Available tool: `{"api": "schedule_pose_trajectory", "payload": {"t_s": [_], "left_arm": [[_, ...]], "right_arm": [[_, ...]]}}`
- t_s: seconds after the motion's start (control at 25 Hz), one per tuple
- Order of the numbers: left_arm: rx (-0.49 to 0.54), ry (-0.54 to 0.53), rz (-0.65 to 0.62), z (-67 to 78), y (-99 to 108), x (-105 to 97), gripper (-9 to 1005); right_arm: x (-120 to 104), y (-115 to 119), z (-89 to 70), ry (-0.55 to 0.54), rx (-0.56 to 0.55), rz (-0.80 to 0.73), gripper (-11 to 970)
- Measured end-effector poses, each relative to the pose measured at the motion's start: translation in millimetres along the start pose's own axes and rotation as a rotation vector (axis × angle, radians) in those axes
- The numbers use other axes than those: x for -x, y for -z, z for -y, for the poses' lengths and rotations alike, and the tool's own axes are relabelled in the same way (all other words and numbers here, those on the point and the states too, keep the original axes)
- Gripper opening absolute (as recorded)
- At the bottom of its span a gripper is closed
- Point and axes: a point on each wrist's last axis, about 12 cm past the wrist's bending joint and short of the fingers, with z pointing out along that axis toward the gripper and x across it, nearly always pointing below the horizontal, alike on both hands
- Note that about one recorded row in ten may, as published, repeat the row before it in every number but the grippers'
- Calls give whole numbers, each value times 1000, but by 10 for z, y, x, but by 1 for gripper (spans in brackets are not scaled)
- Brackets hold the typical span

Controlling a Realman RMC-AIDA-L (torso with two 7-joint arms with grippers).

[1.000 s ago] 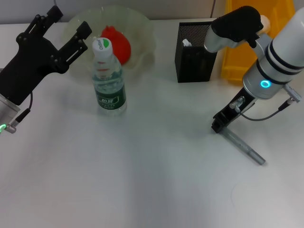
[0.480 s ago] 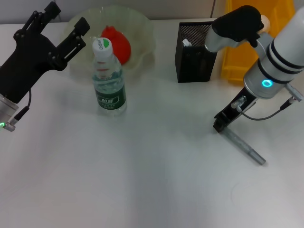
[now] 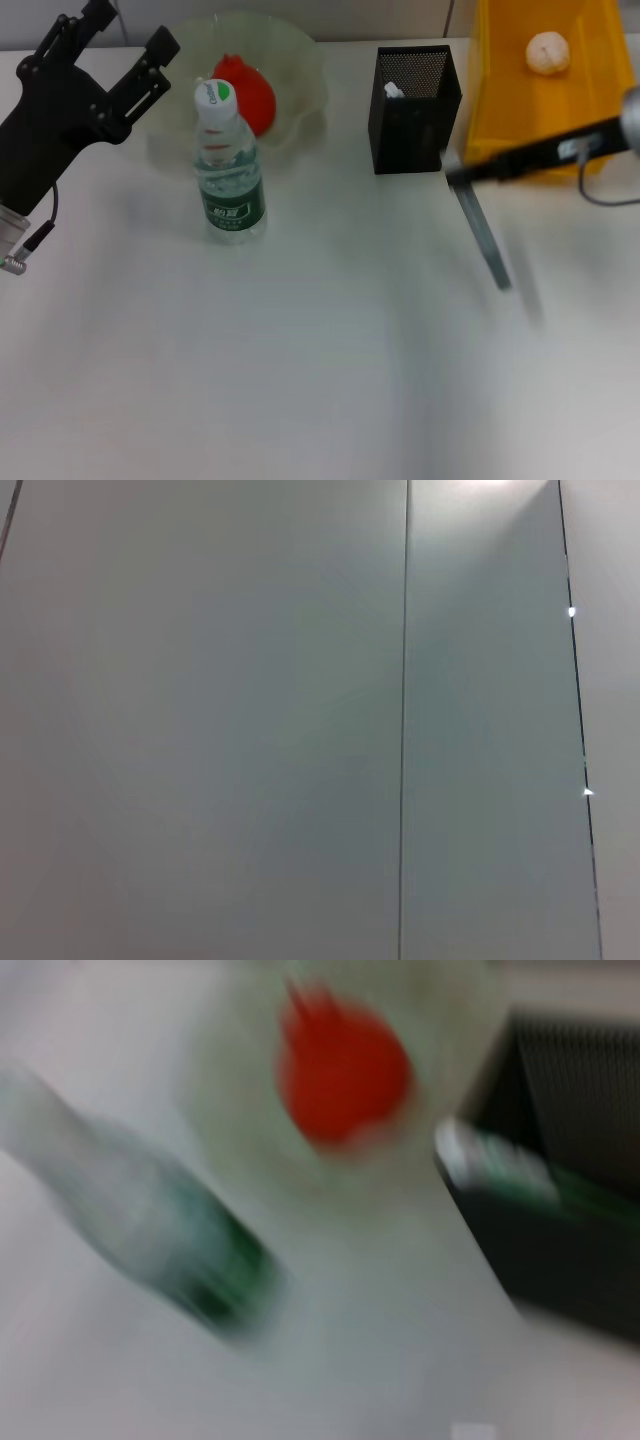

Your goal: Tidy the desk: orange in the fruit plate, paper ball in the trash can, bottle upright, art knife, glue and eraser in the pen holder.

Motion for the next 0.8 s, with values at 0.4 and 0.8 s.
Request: {"api": "schedule_pose_trajectory", "payload": {"t_s": [0.4, 0.8], "left_arm": [[-17, -3, 14, 2, -76, 21, 802], [-18, -5, 15, -6, -96, 26, 802]], "right_arm": [[-471, 290, 256, 223, 112, 923, 150], [-77, -117, 219, 354, -8, 872, 149]]}}
